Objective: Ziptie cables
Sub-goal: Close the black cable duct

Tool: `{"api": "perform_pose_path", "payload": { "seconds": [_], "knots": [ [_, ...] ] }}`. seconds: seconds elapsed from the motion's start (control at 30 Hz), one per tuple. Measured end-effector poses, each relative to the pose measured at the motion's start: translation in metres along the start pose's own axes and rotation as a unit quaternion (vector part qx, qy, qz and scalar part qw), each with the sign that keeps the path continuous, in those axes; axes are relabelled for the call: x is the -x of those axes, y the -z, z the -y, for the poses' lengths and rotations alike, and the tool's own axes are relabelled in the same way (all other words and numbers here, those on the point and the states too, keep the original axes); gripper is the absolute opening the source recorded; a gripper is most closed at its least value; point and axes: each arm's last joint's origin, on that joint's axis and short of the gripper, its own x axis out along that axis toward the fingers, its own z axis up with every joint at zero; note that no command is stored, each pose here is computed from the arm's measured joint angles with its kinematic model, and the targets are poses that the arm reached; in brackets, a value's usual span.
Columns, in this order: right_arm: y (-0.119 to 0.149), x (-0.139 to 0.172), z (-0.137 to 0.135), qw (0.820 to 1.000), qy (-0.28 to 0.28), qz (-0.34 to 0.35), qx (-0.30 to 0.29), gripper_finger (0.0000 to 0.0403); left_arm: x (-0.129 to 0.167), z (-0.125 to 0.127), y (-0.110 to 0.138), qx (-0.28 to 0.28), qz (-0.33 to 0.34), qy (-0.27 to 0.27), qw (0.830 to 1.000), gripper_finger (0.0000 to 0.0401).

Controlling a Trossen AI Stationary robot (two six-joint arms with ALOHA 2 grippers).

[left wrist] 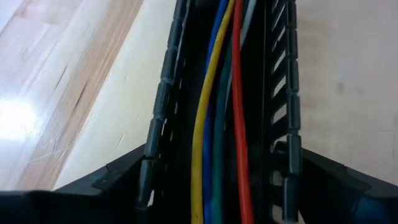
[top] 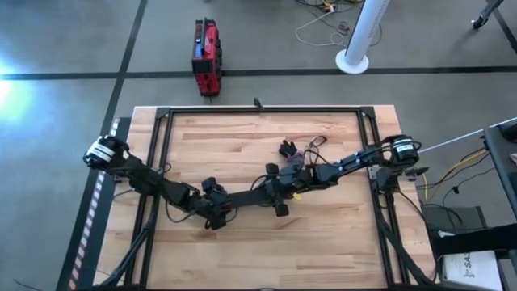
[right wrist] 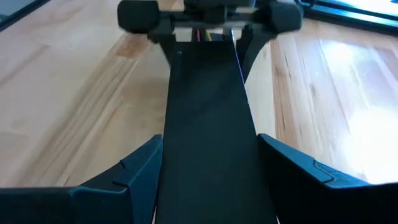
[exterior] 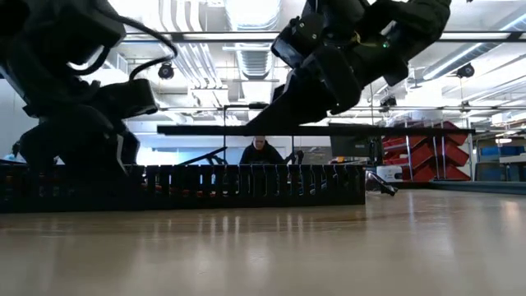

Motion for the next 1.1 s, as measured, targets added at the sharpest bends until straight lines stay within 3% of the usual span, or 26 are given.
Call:
{"api": "perform_pose_path", "payload": {
  "seconds": [0.53, 0.63, 0.83, 1.1],
  "knots": [
    [0.011, -0.007, 0.003, 1.000, 0.009, -0.014, 0.002, 0.0219, -0.015, 0.002, 0.009, -0.008, -0.020, -0.003, 1.000, 0.0307],
    [0.015, -0.011, 0.003, 1.000, 0.012, -0.018, 0.005, 0.0219, -0.015, 0.003, 0.009, -0.009, -0.022, 0.000, 1.000, 0.0287],
    [0.024, -0.020, 0.004, 0.999, 0.002, -0.040, 0.002, 0.0219, -0.015, 0.003, 0.009, -0.013, -0.024, 0.001, 1.000, 0.0210],
    [0.017, -0.016, 0.004, 0.999, -0.002, -0.044, 0.001, 0.0219, -0.015, 0.003, 0.010, -0.025, -0.025, 0.002, 0.999, 0.0217]
  ]
}}
